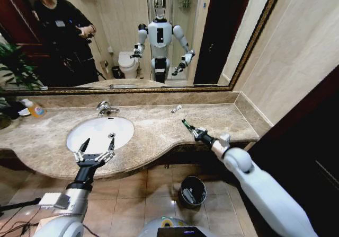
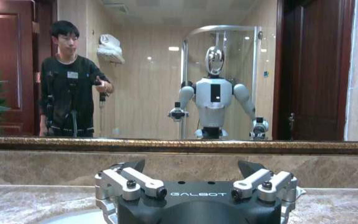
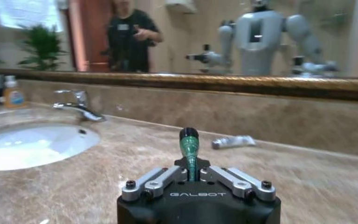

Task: Pick up the trash from the sink and place it in the trash bin.

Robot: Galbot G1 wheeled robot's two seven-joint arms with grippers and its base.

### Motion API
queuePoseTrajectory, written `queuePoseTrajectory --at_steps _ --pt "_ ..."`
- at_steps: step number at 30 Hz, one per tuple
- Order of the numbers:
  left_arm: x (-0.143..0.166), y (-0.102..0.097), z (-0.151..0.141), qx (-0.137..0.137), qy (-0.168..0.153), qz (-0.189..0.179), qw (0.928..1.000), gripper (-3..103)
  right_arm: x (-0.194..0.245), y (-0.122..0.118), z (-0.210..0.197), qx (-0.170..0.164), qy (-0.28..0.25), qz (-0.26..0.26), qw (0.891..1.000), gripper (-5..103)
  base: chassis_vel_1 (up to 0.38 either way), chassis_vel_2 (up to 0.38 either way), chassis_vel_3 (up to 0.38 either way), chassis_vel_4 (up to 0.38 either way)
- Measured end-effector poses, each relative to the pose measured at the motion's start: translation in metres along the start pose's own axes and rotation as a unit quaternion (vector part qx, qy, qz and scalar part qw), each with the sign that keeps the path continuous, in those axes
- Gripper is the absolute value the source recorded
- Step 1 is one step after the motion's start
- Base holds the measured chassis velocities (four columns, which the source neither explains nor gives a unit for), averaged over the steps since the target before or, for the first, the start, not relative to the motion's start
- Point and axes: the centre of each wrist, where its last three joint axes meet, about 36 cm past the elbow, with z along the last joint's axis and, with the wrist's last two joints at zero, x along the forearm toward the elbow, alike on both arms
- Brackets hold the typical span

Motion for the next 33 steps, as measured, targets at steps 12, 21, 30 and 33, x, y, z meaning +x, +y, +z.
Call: queuePoseTrajectory --at_steps 12,21,30,33 --pt "0.000 0.000 0.000 0.000 0.000 0.000 1.0000 100 0.065 0.022 0.072 -0.011 0.006 0.087 0.996 5 0.000 0.000 0.000 0.000" --pt "0.000 0.000 0.000 0.000 0.000 0.000 1.0000 100 0.101 0.031 0.162 -0.022 0.046 0.114 0.992 5 0.000 0.000 0.000 0.000" --pt "0.000 0.000 0.000 0.000 0.000 0.000 1.0000 100 0.098 0.044 0.255 -0.044 0.104 0.141 0.984 5 0.000 0.000 0.000 0.000" --pt "0.000 0.000 0.000 0.000 0.000 0.000 1.0000 100 0.096 0.047 0.275 -0.049 0.120 0.149 0.980 5 0.000 0.000 0.000 0.000"
